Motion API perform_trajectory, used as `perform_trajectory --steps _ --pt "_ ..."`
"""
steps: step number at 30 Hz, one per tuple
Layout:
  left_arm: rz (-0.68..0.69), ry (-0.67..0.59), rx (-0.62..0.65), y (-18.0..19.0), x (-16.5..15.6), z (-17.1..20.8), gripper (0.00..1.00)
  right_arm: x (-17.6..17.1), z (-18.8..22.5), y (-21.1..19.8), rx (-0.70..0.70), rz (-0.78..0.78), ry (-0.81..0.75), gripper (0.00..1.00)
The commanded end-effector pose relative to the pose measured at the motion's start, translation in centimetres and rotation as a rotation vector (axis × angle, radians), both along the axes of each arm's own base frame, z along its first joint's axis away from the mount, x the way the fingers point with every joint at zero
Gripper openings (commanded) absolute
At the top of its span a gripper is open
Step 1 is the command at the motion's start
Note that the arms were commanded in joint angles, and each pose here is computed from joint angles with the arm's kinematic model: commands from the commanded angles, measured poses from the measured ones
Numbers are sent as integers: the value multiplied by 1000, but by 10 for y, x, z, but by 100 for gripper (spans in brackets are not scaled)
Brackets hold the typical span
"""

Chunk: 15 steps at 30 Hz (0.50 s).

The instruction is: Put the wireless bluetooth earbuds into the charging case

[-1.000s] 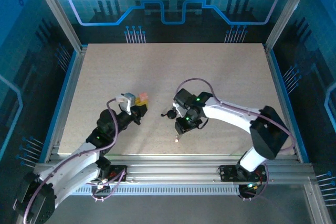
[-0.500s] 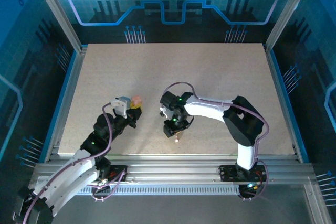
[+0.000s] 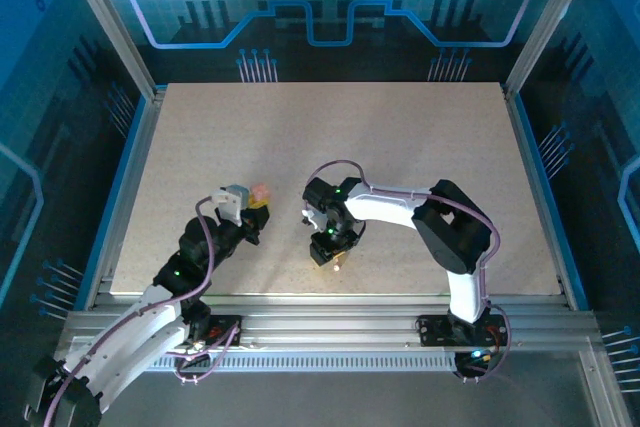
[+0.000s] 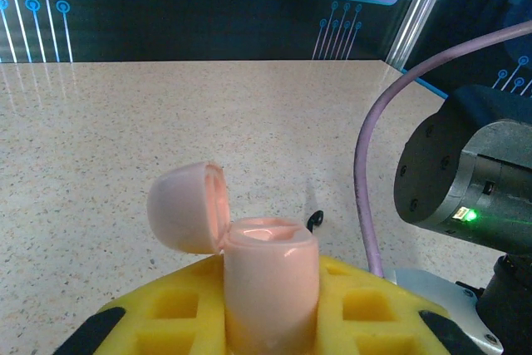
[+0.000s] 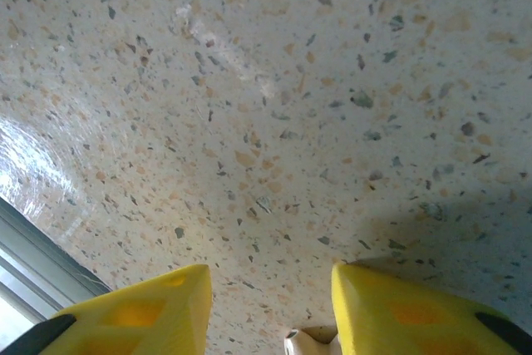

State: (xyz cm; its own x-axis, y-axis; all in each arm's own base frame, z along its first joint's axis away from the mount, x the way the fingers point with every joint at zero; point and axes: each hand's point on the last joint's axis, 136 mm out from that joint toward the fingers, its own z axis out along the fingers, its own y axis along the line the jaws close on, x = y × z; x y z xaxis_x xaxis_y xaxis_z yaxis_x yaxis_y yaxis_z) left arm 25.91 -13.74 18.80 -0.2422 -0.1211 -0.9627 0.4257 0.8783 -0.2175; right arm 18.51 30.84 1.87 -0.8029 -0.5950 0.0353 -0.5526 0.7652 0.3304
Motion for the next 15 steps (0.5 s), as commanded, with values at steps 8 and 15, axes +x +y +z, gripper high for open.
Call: perform_trajectory --steps 8,15 --pt "1 -11 1 1 -1 -2 17 -21 0 -41 -135 65 8 44" --pt "-2 -13 -2 0 -2 -1 17 -29 5 -52 -147 75 10 43"
